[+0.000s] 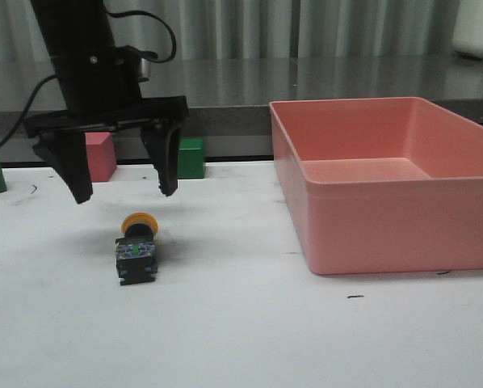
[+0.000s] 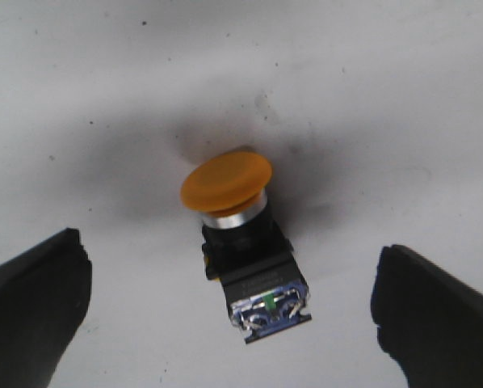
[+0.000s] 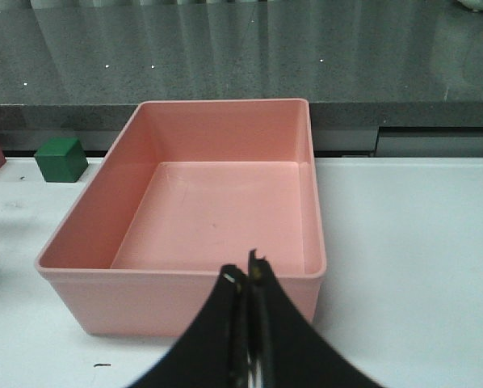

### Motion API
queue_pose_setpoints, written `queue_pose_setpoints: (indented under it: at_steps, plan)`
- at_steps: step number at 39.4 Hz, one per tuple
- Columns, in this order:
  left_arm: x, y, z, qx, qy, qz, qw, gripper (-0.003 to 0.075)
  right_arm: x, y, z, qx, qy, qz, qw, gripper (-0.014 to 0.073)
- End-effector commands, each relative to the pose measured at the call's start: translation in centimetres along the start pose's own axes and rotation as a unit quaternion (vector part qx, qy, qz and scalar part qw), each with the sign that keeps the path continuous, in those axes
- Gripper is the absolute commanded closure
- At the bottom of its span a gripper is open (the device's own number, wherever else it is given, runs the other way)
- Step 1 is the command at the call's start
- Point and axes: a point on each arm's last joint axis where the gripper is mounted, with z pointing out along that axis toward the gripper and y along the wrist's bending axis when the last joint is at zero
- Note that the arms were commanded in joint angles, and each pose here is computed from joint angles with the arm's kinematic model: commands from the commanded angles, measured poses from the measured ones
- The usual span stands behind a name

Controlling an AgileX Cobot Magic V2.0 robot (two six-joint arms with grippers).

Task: Place and stand button with both arms
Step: 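Lower the left gripper over the button and grasp its yellow cap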

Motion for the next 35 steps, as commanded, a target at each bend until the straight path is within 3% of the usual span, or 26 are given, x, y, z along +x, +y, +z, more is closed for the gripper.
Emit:
queue_pose_setpoints:
  at_steps: [1,18,23,35]
  plan:
    - [-0.1,-0.8,-1.7,0.014,-0.011,-0.005,1.000,0.0049,-1.5,0.2,-0.2,-0.005,-0.053,-0.010,0.999,0.0664]
    - [-0.7,-0.7,2.2,0.021,0.038,-0.019,0.999,0.0059,-1.5,0.2,-0.2,-0.005,-0.053,-0.010,0.999,0.0664]
    - [-0.7,-0.7,2.1,0.021,0.041,-0.019,0.999,0.0153,-1.5,0.2,-0.2,-0.005,-0.053,-0.010,0.999,0.0664]
    - [-0.6,-0.7,2.1,0.022,0.045,-0.019,0.999,0.0491,-1.5,0.2,-0.2,-0.005,-0.053,-0.010,0.999,0.0664]
